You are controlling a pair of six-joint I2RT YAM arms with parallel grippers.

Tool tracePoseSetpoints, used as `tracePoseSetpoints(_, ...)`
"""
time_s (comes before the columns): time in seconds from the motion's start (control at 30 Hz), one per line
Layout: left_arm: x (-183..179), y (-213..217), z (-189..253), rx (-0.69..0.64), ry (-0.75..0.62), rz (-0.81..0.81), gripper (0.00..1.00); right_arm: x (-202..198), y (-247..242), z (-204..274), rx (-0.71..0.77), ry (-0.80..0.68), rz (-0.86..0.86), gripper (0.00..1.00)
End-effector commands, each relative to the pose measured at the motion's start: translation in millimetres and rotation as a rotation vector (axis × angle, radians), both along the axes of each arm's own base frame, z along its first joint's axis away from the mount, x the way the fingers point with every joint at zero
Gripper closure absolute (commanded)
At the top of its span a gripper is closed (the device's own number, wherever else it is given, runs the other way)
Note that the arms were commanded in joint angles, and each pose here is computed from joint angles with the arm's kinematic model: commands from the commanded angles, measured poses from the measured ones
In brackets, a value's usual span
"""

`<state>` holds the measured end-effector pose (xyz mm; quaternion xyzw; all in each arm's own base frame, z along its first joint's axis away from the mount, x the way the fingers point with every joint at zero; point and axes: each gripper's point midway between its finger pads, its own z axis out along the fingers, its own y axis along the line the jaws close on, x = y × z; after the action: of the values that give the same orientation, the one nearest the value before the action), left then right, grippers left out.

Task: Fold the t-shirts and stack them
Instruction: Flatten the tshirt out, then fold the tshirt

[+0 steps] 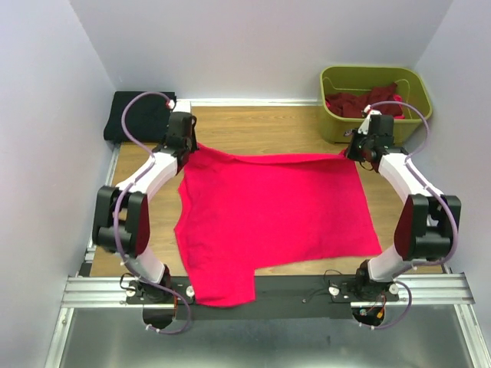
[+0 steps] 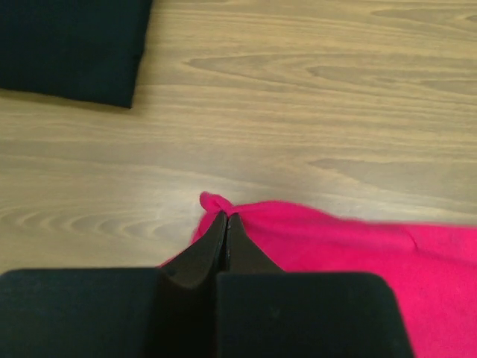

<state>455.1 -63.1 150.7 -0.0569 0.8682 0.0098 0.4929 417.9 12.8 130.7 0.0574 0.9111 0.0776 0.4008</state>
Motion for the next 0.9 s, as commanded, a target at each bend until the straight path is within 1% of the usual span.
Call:
tracePoseSetpoints(0.0,45,-17,23,-0.08,-0.072,-0.028,1.0,46,-14,13,-0.063,-0.15,-0.018,0.99)
tracePoseSetpoints(0.1,57,-19,5,-0.092,-0.009,-0.032,1.0,55,-16,-2,-0.075,-0.125,-0.016,0.99)
tracePoseSetpoints(0.2,63,-23,-3,-0.108,0.028,-0.039,1.0,63,-18,-12,-0.08,-0.105,-0.018,0.99)
tracePoseSetpoints(0.37,58,-20,2,-0.138,0.063,-0.03,1.0,70,-21,-14,-0.085,-0.102,-0.039,0.99)
tracePoseSetpoints(0.6,28,-7,11,-0.183,0.165,0.026,1.0,66,-33,0,-0.109,-0.107,-0.078,0.99)
tracePoseSetpoints(0.77,5,-14,9,-0.247,0.239,0.018,1.0,63,-34,3,-0.107,-0.079,-0.083,0.99)
tracePoseSetpoints(0.87,-9,-14,14,-0.279,0.252,0.026,1.0,59,-34,2,-0.105,-0.062,-0.086,0.99)
